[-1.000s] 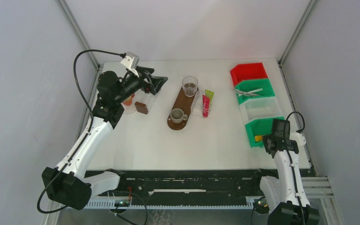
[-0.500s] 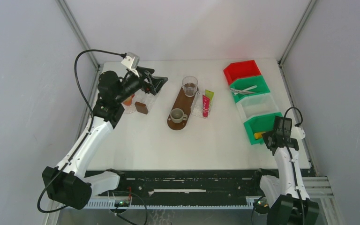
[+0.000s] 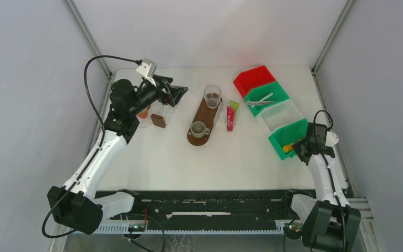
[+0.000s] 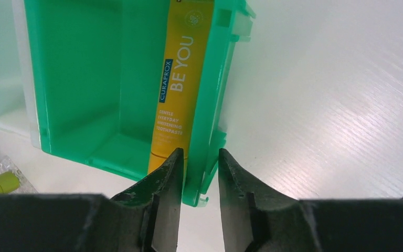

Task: Prepare toiletry sets of a toothbrush and toothpaste on the tray
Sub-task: Pick up the toothpaste from the storage box.

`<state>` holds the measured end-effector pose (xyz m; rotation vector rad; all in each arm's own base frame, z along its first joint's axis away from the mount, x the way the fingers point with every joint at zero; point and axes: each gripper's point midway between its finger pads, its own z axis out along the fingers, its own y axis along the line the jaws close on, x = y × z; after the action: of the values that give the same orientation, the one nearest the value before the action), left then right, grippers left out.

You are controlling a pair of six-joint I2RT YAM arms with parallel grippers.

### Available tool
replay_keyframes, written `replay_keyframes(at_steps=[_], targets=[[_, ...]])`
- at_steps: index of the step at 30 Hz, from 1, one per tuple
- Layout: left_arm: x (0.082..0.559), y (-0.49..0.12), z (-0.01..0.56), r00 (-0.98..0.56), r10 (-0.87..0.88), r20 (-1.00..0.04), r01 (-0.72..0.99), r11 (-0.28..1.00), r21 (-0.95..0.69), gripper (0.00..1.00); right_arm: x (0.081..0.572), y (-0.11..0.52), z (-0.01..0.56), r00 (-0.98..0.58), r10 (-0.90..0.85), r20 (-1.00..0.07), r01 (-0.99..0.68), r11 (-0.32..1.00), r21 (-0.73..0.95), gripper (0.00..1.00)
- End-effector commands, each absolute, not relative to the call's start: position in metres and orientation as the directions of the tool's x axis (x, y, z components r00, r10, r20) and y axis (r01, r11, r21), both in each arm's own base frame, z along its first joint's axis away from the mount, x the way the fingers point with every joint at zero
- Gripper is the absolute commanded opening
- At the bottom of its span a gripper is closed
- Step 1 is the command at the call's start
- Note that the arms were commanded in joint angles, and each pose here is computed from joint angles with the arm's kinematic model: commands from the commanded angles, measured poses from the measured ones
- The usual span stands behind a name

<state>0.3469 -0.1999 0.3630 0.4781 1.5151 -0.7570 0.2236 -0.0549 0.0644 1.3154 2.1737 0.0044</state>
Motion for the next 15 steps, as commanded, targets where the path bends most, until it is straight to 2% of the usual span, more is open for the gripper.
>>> replay_keyframes(at_steps=[1, 7, 15], targets=[[0.345, -0.199, 0.383, -0.039, -0.147, -0.988, 0.720, 0.681, -0.129, 0.84, 0.259, -0.064, 0.096, -0.309, 0.767, -0.562, 0.744, 0.563, 0.360, 0.41], [0.345, -0.199, 0.383, -0.040, -0.145, -0.989, 0.721, 0.681, -0.129, 0.84, 0.260, -0.074, 0.124, -0.260, 0.741, -0.619, 0.743, 0.563, 0.362, 0.61], [0.345, -0.198, 0.382, -0.043, -0.145, -0.988, 0.720, 0.682, -0.131, 0.84, 0.254, -0.066, 0.167, -0.196, 0.710, -0.676, 0.701, 0.584, 0.410, 0.64]])
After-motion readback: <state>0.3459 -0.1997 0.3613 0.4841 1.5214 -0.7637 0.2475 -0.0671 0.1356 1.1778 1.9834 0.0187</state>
